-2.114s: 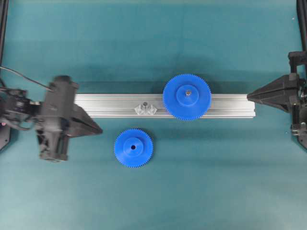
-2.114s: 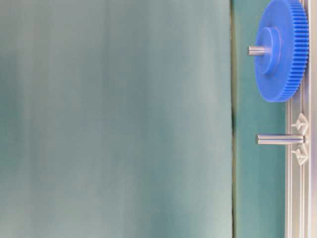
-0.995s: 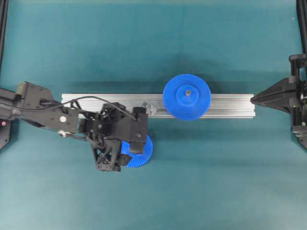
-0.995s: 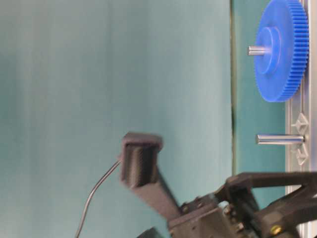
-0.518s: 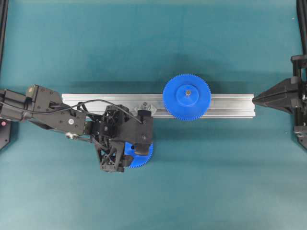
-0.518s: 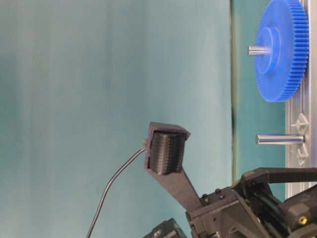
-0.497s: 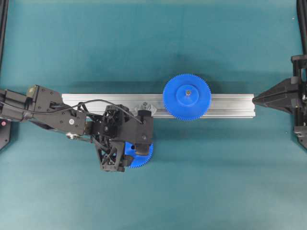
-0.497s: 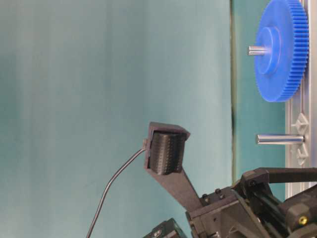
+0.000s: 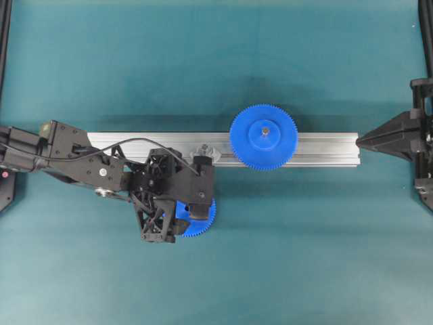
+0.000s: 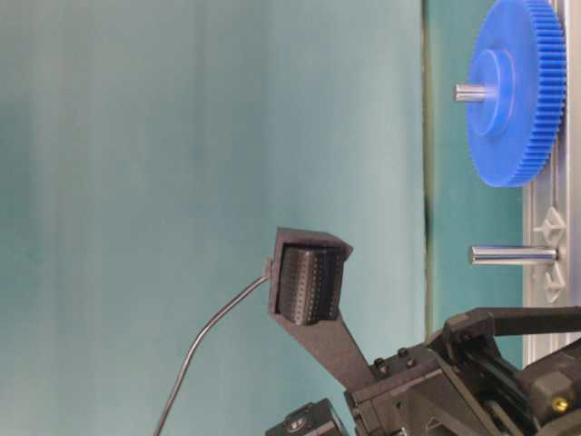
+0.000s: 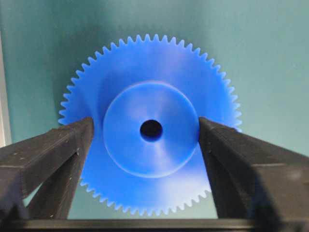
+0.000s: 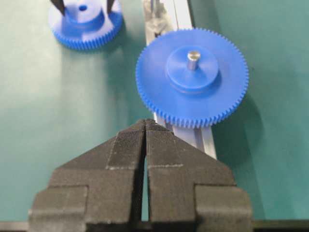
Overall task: Find the location of the shaft and insert the small gear.
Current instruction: 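Lift the gear with the left gripper and carry it to the empty shaft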
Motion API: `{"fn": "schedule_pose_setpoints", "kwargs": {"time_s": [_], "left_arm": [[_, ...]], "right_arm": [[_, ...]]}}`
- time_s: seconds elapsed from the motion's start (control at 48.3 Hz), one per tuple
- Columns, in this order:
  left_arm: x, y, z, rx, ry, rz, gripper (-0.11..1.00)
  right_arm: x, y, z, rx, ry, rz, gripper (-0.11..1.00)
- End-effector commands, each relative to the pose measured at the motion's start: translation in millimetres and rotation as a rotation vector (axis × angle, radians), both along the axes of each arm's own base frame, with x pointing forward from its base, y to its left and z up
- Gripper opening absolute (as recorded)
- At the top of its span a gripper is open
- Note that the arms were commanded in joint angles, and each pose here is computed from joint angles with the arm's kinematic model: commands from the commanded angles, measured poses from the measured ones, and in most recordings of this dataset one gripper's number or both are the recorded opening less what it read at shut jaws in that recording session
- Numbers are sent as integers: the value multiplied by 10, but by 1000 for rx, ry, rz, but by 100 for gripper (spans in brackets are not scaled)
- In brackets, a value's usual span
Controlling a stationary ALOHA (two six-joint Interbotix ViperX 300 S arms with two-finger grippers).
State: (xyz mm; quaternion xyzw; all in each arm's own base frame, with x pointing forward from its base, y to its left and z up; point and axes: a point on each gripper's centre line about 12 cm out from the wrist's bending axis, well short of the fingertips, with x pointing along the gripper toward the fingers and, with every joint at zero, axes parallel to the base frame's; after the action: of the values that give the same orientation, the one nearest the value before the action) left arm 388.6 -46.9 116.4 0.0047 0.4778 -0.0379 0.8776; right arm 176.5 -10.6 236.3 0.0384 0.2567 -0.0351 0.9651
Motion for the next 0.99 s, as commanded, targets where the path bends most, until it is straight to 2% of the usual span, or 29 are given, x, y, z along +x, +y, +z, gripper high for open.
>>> {"fn": "schedule_pose_setpoints", "kwargs": {"time_s": [0.0,0.104,0.269,0.456,0.705,0.829,0.974], "left_arm": [[29,-20,84,5,13,-8,81],[57,-23,124,10,10,-15,64],[121,-31,228,2,-25,-10,64],[227,-13,626,-3,-128,-10,64],[142,291,1275,-3,-283,55,64],[8,507,1463,32,-307,78,64],[-90,658,1505,93,-312,56,64]], "right_arm": [[17,-7,44,4,-14,-7,1],[13,-7,48,4,-16,-7,1],[3,-6,66,3,-26,-7,1],[-21,-4,99,4,-45,-7,1],[-54,-3,114,1,-62,-7,1],[-74,-1,143,0,-78,-7,1],[-99,1,146,-1,-89,-7,1]]}}
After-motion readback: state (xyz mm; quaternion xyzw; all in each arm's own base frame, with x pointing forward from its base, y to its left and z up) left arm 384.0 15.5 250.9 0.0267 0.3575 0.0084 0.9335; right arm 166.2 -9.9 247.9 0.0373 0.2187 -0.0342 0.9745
